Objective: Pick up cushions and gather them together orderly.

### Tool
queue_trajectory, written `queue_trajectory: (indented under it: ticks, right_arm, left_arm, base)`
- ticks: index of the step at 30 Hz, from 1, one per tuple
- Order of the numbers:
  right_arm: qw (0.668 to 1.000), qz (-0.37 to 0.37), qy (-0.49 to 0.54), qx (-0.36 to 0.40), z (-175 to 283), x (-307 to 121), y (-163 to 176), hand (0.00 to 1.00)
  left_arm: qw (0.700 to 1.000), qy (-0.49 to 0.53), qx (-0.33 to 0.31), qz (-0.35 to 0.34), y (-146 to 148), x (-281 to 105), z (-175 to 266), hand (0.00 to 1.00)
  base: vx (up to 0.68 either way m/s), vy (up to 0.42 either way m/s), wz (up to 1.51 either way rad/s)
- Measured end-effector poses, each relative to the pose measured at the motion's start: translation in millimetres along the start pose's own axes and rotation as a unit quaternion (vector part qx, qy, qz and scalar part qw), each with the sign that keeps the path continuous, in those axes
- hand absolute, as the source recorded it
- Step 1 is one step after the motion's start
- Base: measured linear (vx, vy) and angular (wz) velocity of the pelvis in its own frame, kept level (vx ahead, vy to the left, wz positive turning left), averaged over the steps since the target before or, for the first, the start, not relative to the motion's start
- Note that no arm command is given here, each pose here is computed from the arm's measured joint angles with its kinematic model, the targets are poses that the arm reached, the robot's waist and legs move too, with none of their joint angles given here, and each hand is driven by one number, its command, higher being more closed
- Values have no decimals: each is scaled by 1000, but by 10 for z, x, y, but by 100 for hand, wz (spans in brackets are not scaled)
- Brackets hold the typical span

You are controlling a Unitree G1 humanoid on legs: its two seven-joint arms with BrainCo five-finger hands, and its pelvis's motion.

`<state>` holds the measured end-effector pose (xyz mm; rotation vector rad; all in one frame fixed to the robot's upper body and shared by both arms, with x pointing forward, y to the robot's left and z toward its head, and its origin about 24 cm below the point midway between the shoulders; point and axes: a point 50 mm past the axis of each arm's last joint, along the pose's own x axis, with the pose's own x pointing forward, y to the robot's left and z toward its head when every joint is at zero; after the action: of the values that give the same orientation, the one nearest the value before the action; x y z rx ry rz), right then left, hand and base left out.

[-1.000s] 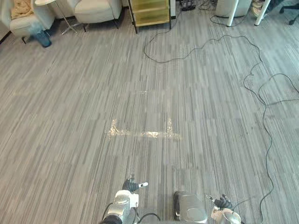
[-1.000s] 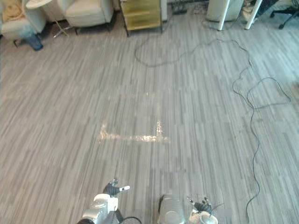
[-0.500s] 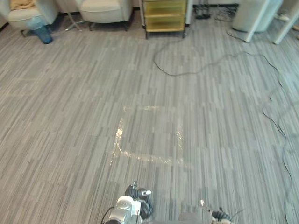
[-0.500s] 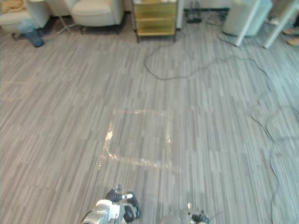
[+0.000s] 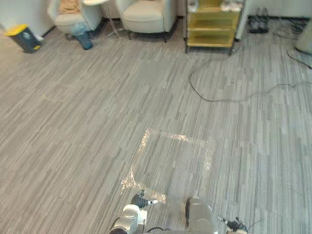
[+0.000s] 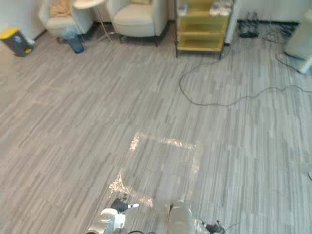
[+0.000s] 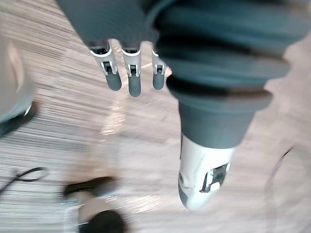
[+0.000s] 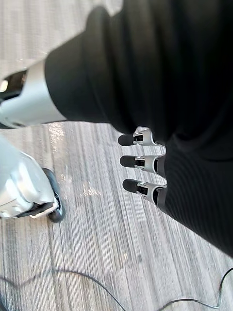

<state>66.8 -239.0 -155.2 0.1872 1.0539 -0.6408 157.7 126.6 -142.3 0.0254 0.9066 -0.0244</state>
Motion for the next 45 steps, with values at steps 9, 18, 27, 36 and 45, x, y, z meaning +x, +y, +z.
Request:
queue_trajectory:
  ticks: [9, 18, 27, 36, 45]
  right_arm:
    - [999, -1, -29, 17, 229, 51, 60, 0]
    - [1000, 13, 18, -11, 28, 40, 158, 0]
    - [999, 6, -26, -32, 341, 106, 83, 0]
    - [1000, -12, -16, 0, 213, 74, -27, 0]
    - [999, -30, 38, 8, -62, 38, -121, 0]
  left_arm:
    - [1000, -5, 8, 1, -22, 2, 26, 0]
    - [998, 12, 68, 2, 108, 18, -22, 0]
    - [998, 5, 65, -2, 52, 39, 44, 0]
    - [999, -24, 41, -15, -78, 66, 220, 0]
    - [997, -12, 76, -4, 59, 63, 150, 0]
  base:
    - [352, 93, -29]
    - [434, 293, -37]
    - [319, -65, -8]
    - [183, -97, -23]
    - [199, 147, -44]
